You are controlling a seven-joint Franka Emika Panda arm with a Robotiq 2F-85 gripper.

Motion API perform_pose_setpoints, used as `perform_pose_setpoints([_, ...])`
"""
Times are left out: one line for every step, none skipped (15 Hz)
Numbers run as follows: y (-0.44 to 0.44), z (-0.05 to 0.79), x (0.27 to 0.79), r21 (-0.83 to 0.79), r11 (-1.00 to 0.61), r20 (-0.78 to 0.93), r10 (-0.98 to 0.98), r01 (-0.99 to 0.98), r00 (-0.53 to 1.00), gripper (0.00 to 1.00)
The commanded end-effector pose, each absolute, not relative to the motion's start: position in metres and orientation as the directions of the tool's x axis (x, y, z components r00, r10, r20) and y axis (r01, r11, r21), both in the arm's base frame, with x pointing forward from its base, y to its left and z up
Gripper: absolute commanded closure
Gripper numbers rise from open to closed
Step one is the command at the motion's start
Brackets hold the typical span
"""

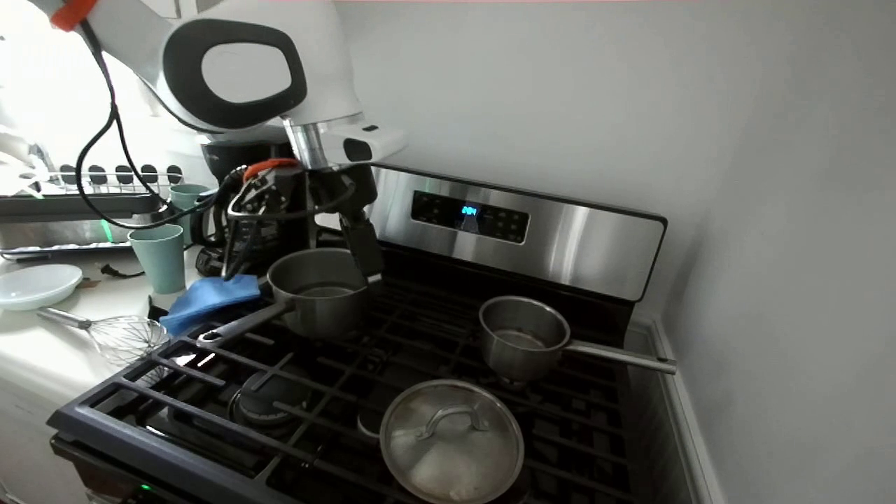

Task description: Pour the liquid from the cup into the two pots then put the silver lid on the big silver pot.

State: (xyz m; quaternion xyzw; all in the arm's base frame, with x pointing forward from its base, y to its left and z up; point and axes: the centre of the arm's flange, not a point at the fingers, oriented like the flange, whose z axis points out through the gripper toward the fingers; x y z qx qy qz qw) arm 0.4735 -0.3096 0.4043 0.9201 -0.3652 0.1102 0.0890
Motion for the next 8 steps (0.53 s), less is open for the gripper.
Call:
perform_pose_setpoints([-0.348, 0.388, 0.468, 0.060, -0.734, 0.244, -0.647, -0.677, 0.723, 0.00])
perform_pose_setpoints([-0.355, 0.383, 0.465, 0.066, -0.725, 0.232, -0.657, -0.686, 0.717, 0.00])
perform_pose_setpoints([-0.335, 0.390, 0.462, 0.078, -0.722, 0.239, -0.656, -0.687, 0.716, 0.00])
perform_pose_setpoints([-0.340, 0.386, 0.459, 0.082, -0.719, 0.232, -0.659, -0.690, 0.715, 0.00])
perform_pose_setpoints([-0.340, 0.385, 0.459, 0.083, -0.719, 0.231, -0.660, -0.690, 0.715, 0.00])
perform_pose_setpoints([-0.339, 0.385, 0.460, 0.083, -0.720, 0.231, -0.658, -0.689, 0.716, 0.00])
perform_pose_setpoints([-0.338, 0.385, 0.461, 0.082, -0.723, 0.231, -0.656, -0.686, 0.719, 0.00])
perform_pose_setpoints([-0.336, 0.385, 0.462, 0.082, -0.725, 0.231, -0.654, -0.684, 0.720, 0.00])
